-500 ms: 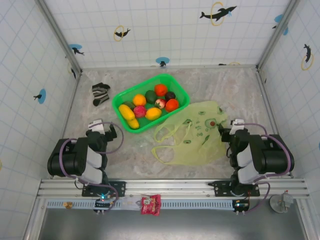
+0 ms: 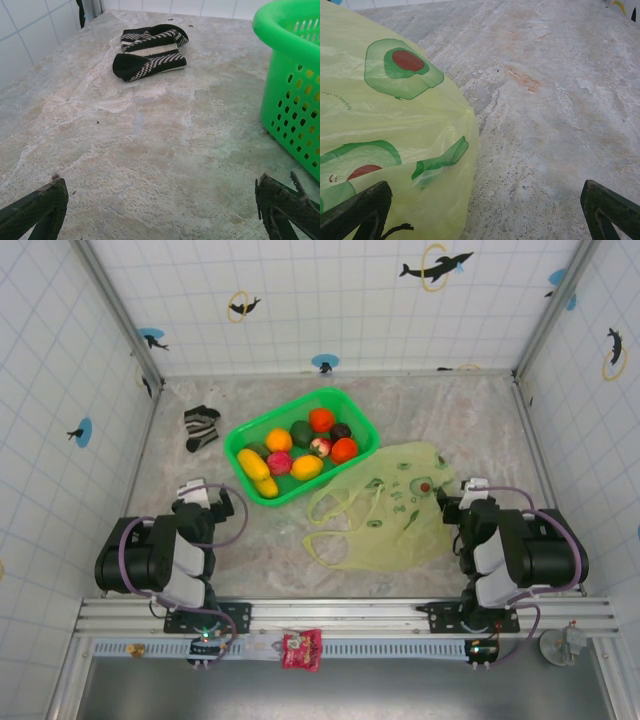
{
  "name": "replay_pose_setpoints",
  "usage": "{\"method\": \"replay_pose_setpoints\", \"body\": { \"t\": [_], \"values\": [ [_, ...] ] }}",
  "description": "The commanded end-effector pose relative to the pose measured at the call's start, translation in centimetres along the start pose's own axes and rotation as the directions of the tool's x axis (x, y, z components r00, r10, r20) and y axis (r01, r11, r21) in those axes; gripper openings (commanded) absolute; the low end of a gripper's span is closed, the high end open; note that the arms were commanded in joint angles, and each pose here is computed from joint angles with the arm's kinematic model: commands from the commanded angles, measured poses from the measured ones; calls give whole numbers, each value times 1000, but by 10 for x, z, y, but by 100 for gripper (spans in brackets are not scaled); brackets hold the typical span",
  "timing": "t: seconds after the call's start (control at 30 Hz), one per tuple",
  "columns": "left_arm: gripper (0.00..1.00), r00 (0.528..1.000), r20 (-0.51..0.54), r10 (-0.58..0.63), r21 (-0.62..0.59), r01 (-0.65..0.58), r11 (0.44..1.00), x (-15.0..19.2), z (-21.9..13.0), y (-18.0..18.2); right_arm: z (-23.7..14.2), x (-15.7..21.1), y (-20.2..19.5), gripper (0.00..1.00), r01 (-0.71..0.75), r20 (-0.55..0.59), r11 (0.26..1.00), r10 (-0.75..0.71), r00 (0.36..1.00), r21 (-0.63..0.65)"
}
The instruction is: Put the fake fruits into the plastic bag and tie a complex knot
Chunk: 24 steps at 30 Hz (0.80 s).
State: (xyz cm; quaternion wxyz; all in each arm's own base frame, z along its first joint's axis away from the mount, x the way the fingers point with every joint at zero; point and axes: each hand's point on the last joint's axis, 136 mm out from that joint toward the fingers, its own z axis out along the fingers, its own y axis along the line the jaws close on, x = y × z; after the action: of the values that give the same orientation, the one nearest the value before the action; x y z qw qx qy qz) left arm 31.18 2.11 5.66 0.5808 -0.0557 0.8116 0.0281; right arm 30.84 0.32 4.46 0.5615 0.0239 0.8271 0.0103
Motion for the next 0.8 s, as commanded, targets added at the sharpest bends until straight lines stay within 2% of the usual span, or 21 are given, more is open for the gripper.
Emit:
{"method": "replay_pose_setpoints", "body": {
  "t": [0.0,0.77],
  "values": [
    [98,1000,15,-4,-8,4,1000,-3,-1,1,1,-7,0,100,3,24,1000,-3,1000,1],
    [98,1000,14,-5,-6,5,1000,-3,-1,1,1,-7,0,100,-1,23,1000,1,1000,-2]
  ]
}}
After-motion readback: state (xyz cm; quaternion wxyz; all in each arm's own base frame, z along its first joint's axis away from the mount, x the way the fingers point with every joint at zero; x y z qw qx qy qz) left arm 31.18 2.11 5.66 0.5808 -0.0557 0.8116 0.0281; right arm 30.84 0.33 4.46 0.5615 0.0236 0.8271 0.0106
